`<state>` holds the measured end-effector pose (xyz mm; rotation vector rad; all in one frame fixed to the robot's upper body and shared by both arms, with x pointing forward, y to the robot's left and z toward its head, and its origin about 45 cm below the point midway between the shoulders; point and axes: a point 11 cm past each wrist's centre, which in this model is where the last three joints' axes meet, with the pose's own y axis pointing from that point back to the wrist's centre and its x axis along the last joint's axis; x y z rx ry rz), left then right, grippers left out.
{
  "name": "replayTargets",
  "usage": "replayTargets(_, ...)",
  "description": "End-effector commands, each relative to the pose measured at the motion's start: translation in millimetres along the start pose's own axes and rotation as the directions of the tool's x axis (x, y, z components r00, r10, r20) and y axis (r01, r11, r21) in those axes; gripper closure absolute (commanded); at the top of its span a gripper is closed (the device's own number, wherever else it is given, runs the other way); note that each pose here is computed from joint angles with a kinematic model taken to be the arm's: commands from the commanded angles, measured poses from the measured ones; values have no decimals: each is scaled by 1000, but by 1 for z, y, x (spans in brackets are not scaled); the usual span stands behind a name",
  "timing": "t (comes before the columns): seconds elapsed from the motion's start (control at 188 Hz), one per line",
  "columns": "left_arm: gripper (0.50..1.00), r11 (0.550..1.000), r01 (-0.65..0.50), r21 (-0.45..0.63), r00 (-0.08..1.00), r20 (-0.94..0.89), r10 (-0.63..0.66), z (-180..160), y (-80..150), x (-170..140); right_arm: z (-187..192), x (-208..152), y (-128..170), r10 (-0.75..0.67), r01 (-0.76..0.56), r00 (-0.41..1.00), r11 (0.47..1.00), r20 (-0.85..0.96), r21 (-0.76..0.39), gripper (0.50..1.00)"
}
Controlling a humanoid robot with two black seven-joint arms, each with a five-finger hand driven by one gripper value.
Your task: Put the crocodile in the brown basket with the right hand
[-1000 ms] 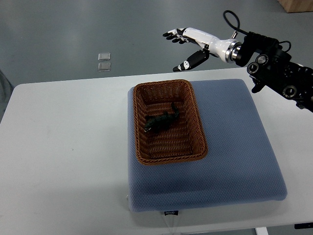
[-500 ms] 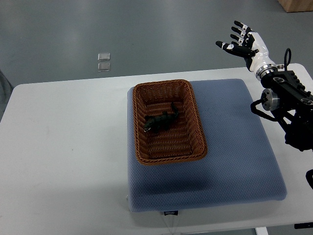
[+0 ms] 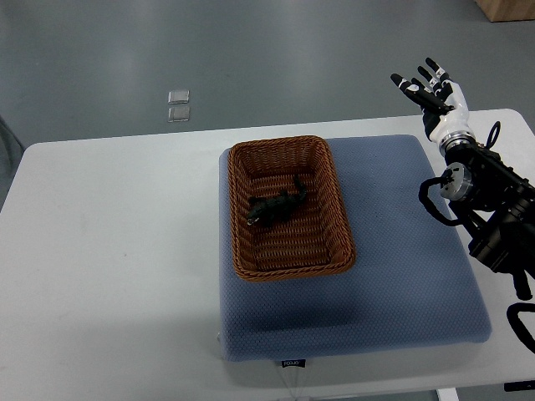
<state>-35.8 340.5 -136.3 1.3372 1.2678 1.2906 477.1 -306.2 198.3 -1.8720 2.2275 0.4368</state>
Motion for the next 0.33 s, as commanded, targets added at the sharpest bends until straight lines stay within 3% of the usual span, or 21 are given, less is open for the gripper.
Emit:
replayTargets(0.0,500,1000,0,0,1000,-1,0,0,0,0,5,5,1,24,-23,999,1000,28,-10,587)
replayTargets(0.324,500,1000,0,0,1000,-1,0,0,0,0,5,30,0,89,-90,991,996,105,1,576)
